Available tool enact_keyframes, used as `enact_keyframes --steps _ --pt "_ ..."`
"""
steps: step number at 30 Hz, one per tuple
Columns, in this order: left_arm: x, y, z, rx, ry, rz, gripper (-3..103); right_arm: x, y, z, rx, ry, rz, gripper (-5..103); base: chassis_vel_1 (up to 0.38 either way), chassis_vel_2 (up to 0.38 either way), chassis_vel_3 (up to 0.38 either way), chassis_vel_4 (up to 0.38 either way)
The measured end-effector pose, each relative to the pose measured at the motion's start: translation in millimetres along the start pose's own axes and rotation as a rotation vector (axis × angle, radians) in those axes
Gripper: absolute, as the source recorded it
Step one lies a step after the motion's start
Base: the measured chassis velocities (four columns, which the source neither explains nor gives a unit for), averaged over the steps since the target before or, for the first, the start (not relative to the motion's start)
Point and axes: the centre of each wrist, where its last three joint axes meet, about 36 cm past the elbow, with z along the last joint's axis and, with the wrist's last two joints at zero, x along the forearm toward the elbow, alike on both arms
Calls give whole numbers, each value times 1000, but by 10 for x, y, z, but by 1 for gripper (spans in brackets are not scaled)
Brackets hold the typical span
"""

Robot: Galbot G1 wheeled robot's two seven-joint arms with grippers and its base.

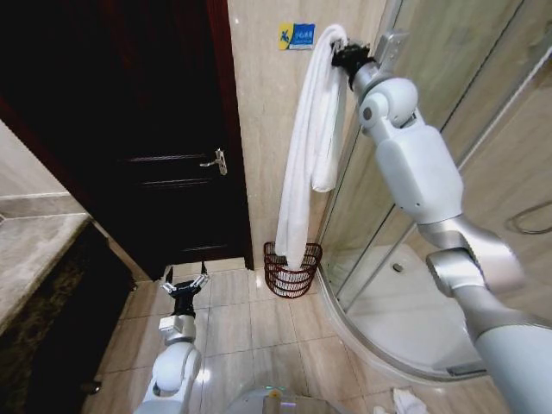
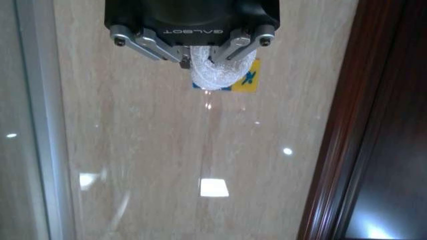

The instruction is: Discard the used towel into the hamper.

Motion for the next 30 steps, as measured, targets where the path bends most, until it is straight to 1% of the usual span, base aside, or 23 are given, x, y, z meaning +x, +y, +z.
enact_keyframes --steps 14,15,30 --pt "2 -34 19 7 -1 4 100 81 124 267 -10 35 -16 7 0 0 0 0" --pt "6 -30 21 6 -2 3 100 104 153 345 -16 46 -15 7 0 0 0 0" --pt "38 0 27 5 -3 -1 100 299 232 737 -18 103 -22 7 0 0 0 0"
